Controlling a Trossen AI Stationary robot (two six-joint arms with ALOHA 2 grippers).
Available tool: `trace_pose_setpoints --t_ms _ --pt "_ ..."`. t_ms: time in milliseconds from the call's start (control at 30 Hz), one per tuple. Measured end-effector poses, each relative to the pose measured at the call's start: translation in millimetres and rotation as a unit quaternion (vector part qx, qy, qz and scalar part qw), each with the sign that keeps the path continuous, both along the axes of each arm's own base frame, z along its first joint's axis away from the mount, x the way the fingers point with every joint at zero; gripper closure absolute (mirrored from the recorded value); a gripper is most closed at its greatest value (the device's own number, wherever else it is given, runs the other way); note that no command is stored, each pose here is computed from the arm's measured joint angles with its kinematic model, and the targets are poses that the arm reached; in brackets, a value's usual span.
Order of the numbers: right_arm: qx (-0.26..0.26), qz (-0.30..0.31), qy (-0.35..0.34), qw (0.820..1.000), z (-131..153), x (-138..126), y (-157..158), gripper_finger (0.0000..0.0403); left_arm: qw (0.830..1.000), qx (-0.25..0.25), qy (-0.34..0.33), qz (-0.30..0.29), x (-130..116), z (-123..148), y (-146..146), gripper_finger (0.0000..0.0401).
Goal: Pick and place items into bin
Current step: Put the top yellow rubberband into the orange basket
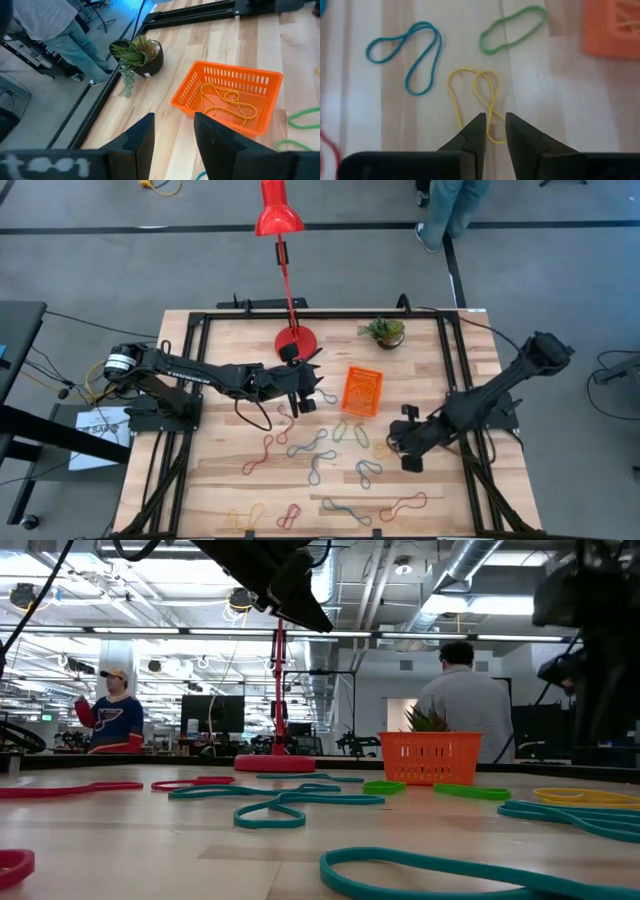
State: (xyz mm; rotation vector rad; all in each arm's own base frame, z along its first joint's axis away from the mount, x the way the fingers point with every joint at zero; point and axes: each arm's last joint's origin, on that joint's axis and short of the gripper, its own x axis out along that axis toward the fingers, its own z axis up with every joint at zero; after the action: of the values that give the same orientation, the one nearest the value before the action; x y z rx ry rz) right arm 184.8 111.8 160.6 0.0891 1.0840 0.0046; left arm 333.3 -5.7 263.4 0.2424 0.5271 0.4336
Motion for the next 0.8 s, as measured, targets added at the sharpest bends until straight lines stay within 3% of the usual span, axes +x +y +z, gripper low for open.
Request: trace_pose_setpoints --t_ms 300,600,800 --pt "-0.01 -0.024 0.035 0.999 -37.8 17.2 9.3 0.0337 1.0 -0.009 -0.002 -0.01 0.4 -0.1 -0.8 0.0271" --pt "-0.004 -0.062 0.042 0.997 -43.8 22.5 4.8 0.034 1.0 -0.006 0.001 -0.012 0.3 -0.3 -0.7 0.0271" --pt "0.012 -0.074 0.031 0.997 -36.7 21.9 4.0 0.0395 1.0 -0.004 0.002 -0.013 0.2 -0.4 -0.8 0.0271"
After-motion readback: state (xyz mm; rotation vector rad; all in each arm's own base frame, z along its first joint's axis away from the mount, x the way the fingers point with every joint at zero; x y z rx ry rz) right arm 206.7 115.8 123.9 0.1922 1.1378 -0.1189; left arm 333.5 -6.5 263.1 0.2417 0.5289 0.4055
